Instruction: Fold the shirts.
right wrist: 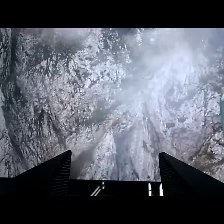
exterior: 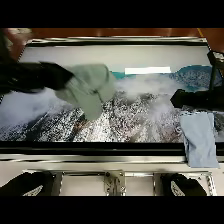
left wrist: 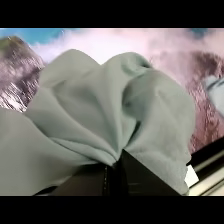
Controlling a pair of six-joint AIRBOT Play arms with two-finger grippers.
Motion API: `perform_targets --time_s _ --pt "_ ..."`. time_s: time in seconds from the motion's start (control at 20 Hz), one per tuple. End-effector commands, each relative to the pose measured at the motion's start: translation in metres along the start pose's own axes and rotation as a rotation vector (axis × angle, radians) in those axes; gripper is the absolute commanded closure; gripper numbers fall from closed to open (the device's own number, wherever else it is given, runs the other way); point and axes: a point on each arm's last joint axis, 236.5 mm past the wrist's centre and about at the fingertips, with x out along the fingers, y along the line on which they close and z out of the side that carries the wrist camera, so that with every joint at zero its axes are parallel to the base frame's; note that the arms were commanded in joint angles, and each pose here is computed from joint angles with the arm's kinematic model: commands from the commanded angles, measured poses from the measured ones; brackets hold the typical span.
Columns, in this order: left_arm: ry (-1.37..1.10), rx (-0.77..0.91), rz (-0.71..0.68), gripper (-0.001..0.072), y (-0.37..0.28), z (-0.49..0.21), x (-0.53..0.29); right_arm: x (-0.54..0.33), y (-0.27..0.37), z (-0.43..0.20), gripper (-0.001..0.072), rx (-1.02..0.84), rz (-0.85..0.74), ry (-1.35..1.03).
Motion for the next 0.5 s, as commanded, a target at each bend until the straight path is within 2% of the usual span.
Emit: perform_targets --time_s 0.0,0.15,0.2,0.25,0.3,0.35,0.45 --pt "0.227 -0.020 -0.026 0.0673 -0.017 -0.101 0.078 -0.015 0.008 -0.031 0.0045 0.008 0.031 0.080" --pt "0.387 -0.243 0.039 0.0672 0.008 -0.197 0.142 0.016 0.026 -0.062 0.0045 0.047 0.123 0.180" --pt "0.439 -0.320 0.049 0.0643 0.011 -0.219 0.152 0.030 0.032 -0.070 0.0045 0.072 0.159 0.195" --pt "0.480 -0.361 0.052 0.0346 0.013 -0.230 0.158 0.045 0.038 -0.077 0.0045 0.101 0.191 0.199" --pt "0.508 -0.391 0.064 0.0017 0.019 -0.233 0.158 0.058 0.040 -0.080 0.0045 0.126 0.208 0.193" --pt "0.541 -0.398 0.087 -0.0010 0.033 -0.232 0.151 0.068 0.039 -0.081 0.0045 0.141 0.208 0.186" --pt "0.588 -0.352 0.109 -0.0010 0.068 -0.223 0.127 0.083 0.035 -0.079 0.0045 0.153 0.196 0.188"
